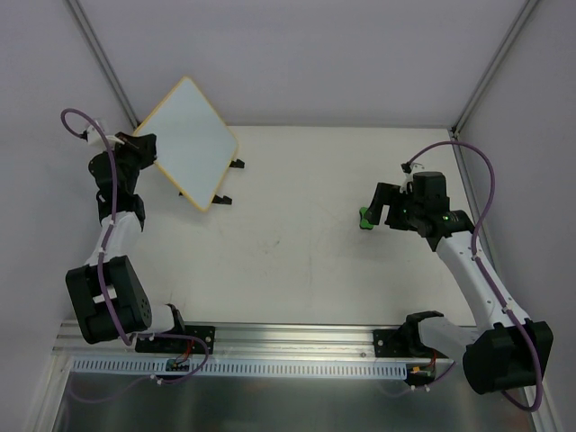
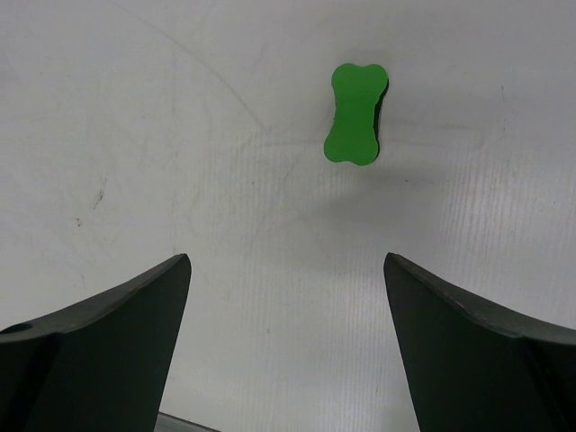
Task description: Erase the whiteboard
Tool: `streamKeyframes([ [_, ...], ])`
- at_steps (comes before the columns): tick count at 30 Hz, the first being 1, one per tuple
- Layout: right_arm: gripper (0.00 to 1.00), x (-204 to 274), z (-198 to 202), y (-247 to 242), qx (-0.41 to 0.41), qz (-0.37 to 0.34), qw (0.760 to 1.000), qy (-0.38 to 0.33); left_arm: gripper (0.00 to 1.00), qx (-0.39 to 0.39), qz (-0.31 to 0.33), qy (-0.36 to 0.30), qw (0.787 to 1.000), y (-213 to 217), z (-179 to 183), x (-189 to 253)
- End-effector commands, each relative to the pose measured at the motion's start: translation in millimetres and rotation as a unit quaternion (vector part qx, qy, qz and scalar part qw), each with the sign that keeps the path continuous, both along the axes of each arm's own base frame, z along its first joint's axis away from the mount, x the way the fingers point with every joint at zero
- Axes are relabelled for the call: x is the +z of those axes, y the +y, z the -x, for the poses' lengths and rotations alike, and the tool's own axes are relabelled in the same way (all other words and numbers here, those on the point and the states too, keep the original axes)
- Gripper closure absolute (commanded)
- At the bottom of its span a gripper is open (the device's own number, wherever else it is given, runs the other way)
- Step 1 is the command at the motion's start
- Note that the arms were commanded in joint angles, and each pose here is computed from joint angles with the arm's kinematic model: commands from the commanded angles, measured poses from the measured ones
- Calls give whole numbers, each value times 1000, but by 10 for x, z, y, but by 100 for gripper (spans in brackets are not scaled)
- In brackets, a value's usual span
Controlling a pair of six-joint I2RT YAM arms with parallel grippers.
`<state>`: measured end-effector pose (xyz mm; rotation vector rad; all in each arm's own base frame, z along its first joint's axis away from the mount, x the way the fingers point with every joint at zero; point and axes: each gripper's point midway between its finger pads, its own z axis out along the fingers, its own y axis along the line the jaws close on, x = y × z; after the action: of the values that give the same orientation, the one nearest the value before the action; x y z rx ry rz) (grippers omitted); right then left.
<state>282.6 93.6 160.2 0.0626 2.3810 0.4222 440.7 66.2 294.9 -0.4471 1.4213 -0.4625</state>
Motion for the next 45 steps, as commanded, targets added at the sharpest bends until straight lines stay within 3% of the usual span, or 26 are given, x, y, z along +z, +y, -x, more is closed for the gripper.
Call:
streamKeyframes([
  [1, 7, 33, 7, 20, 11, -7, 1000, -6, 100, -10, -37, -130, 991, -16, 98, 684],
  [27, 7, 4, 45, 45, 9, -28, 1000, 4, 100, -21, -75, -22, 997, -83, 330, -457],
  [45, 8, -67, 145, 59, 12, -36, 999, 11, 100, -28, -136, 48, 989, -24, 303, -893],
])
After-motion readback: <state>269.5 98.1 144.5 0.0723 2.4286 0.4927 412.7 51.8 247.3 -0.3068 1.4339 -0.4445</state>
